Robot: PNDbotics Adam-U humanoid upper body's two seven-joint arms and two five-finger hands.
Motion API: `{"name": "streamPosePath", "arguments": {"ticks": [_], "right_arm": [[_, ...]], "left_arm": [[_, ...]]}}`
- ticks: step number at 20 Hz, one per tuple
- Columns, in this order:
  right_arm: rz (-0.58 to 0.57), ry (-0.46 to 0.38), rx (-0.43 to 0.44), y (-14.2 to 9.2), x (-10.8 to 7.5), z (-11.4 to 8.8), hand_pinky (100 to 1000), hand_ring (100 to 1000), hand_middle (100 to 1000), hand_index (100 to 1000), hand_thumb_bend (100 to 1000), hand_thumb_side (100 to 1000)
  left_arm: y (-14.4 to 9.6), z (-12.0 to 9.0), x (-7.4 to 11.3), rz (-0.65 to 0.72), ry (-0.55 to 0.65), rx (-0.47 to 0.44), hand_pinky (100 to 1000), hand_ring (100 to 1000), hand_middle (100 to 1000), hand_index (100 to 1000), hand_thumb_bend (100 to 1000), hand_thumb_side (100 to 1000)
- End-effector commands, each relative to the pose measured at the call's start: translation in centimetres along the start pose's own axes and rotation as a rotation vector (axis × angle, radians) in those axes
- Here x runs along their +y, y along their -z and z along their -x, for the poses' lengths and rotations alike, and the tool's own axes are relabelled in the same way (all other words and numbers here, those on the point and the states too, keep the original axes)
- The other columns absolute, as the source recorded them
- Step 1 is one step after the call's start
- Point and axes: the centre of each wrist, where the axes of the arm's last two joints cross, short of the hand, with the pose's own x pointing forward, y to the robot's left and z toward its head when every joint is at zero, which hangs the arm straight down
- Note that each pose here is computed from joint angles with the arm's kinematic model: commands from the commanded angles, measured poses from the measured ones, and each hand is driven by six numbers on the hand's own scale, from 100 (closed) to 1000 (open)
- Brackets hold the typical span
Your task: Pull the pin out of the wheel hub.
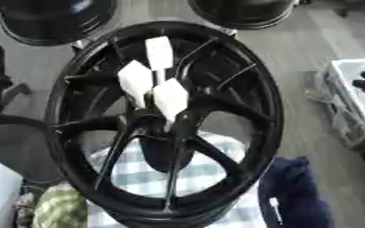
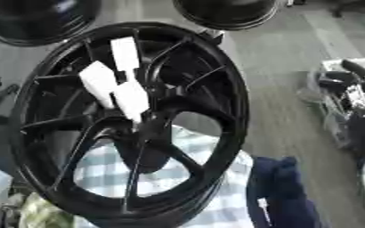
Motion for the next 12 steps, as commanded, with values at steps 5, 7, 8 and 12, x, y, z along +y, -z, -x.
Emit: {"name": "streamPosePath", "arguments": {"ticks": [5,7,8,12], "right_arm": [[-0.005,-0.02,-0.018,0.3,-0.2,-0.7,975,759,712,875,100,522],[-0.004,-0.024,-0.018,0.2,-0.2,-0.7,975,759,712,875,100,522],[-0.003,-0.027,-0.017,0.2,-0.2,-0.7,975,759,712,875,100,523],[-0.006,-0.038,-0.006,0.0,-0.3,-0.7,976,759,712,875,100,527]], "left_arm": [[2.3,-2.7,0.4,0.058,0.085,-0.107,720,799,628,710,100,772],[3.5,-3.8,0.3,0.097,0.128,-0.151,723,800,632,714,100,751],[4.1,-4.4,0.3,0.122,0.155,-0.174,724,800,634,715,100,742],[7.2,-7.6,-0.3,0.262,0.305,-0.28,734,804,647,725,100,677]]}}
